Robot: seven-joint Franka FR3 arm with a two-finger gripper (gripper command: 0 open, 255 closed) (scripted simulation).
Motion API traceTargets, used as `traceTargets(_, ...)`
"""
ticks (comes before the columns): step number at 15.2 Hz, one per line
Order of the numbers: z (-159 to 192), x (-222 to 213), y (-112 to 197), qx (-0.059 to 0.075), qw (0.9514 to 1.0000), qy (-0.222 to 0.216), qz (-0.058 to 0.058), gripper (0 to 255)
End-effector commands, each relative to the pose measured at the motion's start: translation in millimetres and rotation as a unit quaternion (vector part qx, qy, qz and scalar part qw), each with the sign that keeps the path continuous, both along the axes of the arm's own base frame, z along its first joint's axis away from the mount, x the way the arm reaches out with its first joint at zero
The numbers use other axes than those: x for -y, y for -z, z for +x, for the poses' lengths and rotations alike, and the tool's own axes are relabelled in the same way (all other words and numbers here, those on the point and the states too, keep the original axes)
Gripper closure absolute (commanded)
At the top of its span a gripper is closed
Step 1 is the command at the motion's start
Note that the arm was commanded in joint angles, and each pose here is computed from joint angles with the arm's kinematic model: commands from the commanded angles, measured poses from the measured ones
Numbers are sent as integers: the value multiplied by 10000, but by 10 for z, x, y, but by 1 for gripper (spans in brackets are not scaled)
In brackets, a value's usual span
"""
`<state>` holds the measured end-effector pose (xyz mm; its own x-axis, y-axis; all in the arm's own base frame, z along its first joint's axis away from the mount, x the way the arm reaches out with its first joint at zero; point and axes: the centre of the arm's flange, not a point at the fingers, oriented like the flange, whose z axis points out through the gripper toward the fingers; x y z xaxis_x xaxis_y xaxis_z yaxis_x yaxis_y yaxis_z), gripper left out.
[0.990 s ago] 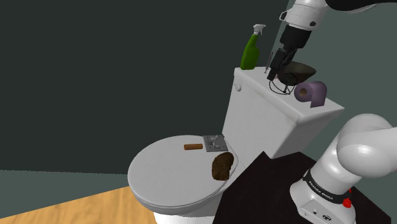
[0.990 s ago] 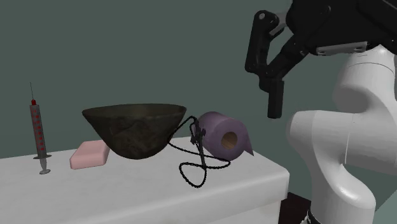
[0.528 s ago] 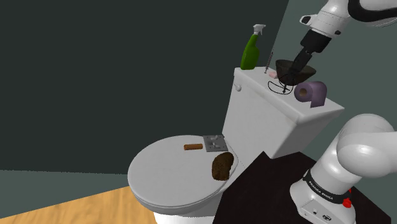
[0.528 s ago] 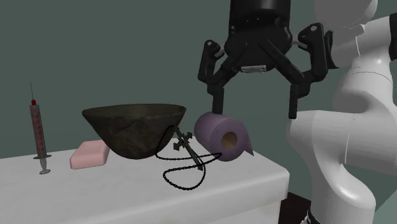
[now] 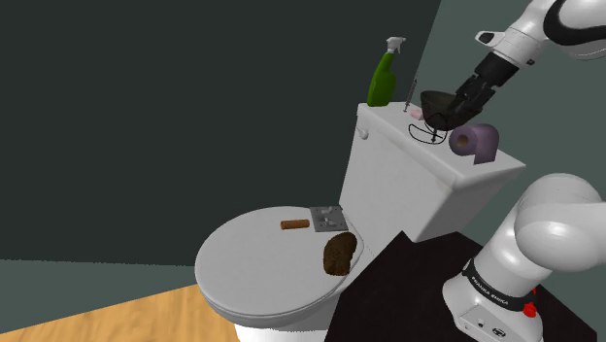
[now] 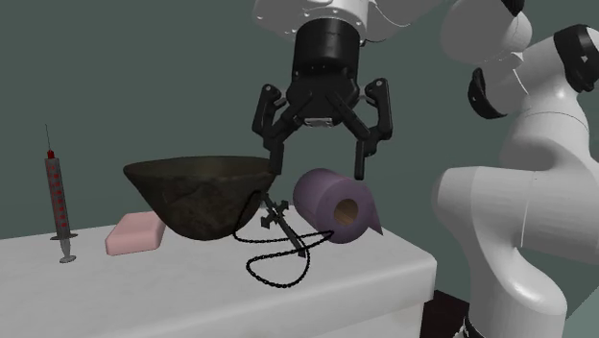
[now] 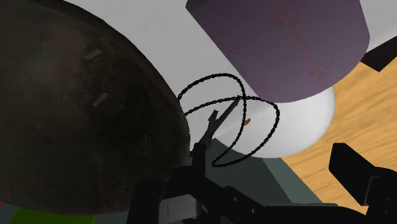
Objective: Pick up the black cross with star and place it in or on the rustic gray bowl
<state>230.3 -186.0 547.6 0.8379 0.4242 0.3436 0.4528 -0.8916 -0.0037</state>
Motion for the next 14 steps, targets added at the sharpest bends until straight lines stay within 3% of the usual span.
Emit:
traceTargets(1, 21, 8, 116, -12, 10000, -26, 5, 0)
traceTargets(5, 94, -31, 343, -12, 10000, -26, 5, 0)
traceTargets(13, 94, -31, 343, -12, 10000, -26, 5, 0)
traceTargets(14, 94, -29, 345, -12, 10000, -26, 5, 255)
